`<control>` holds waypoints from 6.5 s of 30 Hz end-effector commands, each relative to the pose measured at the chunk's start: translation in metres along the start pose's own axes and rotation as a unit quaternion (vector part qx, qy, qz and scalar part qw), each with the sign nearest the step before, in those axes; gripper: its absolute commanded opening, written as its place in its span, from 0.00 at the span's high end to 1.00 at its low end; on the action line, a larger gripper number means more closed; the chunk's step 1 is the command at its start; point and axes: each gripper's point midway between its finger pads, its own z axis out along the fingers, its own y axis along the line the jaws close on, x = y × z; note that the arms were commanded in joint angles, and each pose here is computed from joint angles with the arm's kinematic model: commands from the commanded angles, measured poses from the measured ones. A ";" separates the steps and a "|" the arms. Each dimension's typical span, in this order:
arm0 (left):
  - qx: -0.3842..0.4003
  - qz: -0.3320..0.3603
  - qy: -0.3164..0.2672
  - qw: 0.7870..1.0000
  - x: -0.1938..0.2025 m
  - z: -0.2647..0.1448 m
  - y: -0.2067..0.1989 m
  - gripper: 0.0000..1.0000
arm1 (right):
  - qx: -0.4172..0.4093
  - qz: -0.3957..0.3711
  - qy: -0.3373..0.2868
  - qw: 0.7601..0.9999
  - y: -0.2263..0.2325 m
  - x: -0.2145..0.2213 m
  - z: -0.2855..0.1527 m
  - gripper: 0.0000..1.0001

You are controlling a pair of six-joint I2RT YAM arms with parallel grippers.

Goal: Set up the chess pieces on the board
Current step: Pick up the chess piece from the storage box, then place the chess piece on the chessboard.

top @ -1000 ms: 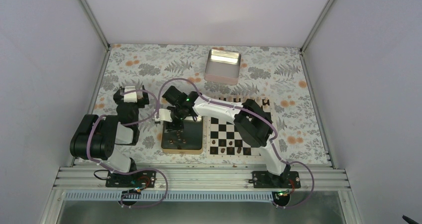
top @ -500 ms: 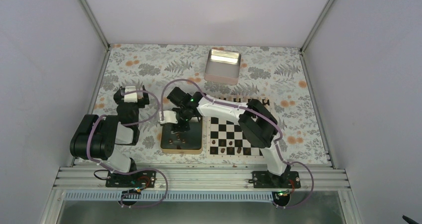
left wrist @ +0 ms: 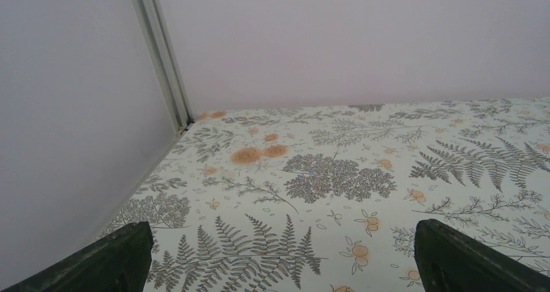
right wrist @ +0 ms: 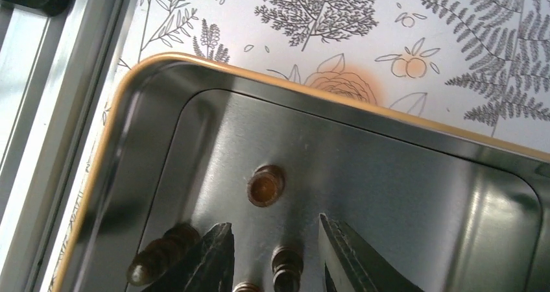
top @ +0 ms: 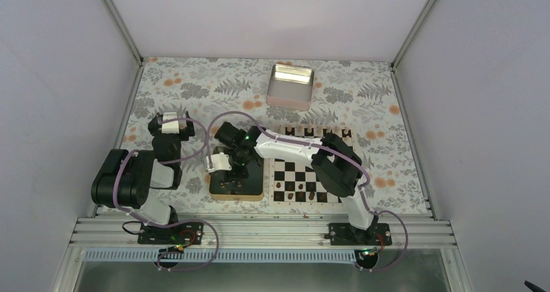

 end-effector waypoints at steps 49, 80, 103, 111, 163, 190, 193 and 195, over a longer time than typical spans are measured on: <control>0.004 -0.001 -0.020 1.000 -0.008 -0.001 -0.002 0.00 | -0.020 -0.038 0.023 0.999 0.015 -0.008 0.039 0.74; 0.003 0.000 -0.019 1.000 -0.008 -0.001 -0.002 0.00 | 0.121 0.030 -0.036 0.992 -0.024 0.013 -0.108 0.90; 0.002 0.002 -0.019 1.000 -0.008 -0.001 -0.003 0.00 | 0.275 0.231 0.093 0.929 0.085 0.311 -0.224 0.89; 0.002 0.002 -0.018 1.000 -0.008 -0.001 -0.003 0.00 | 0.256 0.257 0.126 0.923 0.110 0.345 -0.212 0.90; 0.006 0.007 -0.018 1.000 -0.008 0.000 -0.006 0.00 | 0.133 0.166 0.165 0.963 0.173 0.369 -0.174 0.86; 0.005 0.007 -0.018 1.000 -0.008 0.000 -0.006 0.00 | 0.118 0.183 0.175 0.960 0.178 0.379 -0.164 0.73; 0.006 0.007 -0.019 1.000 -0.008 0.000 -0.006 0.00 | 0.118 0.184 0.179 0.959 0.178 0.380 -0.165 0.69; 0.005 0.007 -0.018 1.000 -0.008 0.000 -0.006 0.00 | 0.120 0.184 0.180 0.959 0.177 0.380 -0.166 0.69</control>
